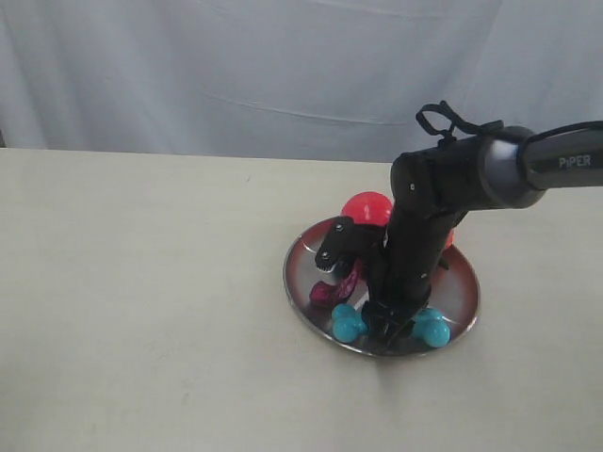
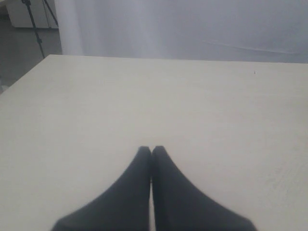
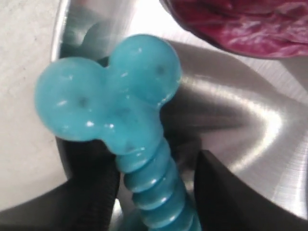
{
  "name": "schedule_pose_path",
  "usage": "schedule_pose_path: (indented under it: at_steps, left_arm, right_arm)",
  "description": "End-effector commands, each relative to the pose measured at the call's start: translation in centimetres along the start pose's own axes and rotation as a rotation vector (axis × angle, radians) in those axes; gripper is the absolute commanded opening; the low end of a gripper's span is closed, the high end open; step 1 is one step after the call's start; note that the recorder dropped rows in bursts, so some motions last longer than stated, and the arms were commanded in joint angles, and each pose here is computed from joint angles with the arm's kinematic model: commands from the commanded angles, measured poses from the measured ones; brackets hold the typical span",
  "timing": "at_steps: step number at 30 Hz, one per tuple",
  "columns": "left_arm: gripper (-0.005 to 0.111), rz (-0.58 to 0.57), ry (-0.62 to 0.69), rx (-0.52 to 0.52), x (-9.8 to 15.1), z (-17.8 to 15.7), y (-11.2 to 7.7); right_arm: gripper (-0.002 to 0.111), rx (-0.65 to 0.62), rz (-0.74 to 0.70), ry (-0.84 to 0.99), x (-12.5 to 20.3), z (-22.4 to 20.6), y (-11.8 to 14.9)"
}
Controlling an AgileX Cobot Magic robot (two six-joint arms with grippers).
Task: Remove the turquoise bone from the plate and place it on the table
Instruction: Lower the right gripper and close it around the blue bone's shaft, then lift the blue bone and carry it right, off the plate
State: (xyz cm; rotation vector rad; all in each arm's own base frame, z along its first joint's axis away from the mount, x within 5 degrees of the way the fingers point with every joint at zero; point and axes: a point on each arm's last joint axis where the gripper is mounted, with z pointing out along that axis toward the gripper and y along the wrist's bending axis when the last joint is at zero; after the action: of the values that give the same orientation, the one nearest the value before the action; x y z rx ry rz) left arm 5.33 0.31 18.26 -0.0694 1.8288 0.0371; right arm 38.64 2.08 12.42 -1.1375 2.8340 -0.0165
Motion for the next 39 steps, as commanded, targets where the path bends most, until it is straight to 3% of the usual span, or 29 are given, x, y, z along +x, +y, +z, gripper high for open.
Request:
schedule_pose_path:
  at_steps: [1,7,14,23,27,31,35,39]
  left_arm:
    - [0.0,-0.011,-0.004,-0.002,0.0,0.0,0.0]
    - [0.0,-0.011,-0.004,-0.002,0.0,0.0,0.0]
    - [0.0,-0.011,-0.004,-0.002,0.0,0.0,0.0]
    - [0.0,-0.011,-0.004,-0.002,0.0,0.0,0.0]
    - [0.0,-0.011,-0.004,-0.002,0.0,0.0,0.0]
    - [0.0,-0.011,-0.004,-0.002,0.0,0.0,0.0]
    - [0.0,-0.011,-0.004,-0.002,0.0,0.0,0.0]
    - [0.0,-0.011,-0.004,-0.002,0.0,0.0,0.0]
  right_arm:
    - [0.026,0.001,-0.001,0.007,0.0,0.2,-0.1]
    - [0.0,0.011,-0.013,0.016,0.0,0.1,-0.2]
    - [0.0,0.063,0.045,-0.047,-0.1,-2.9,-0.2]
    - [0.0,0.22,0.202,-0.236,0.8,-12.4,0.4]
    - [0.0,0.351,0.408,-0.313,3.7,-17.2,-0.6]
    - [0.0,0.504,0.749,-0.316,8.9,-19.9,-3.5]
    - [0.0,0.542,0.989,-0.261,12.8,-19.4,-5.9]
    - [0.0,0.522,1.046,-0.211,13.7,-17.4,-7.2]
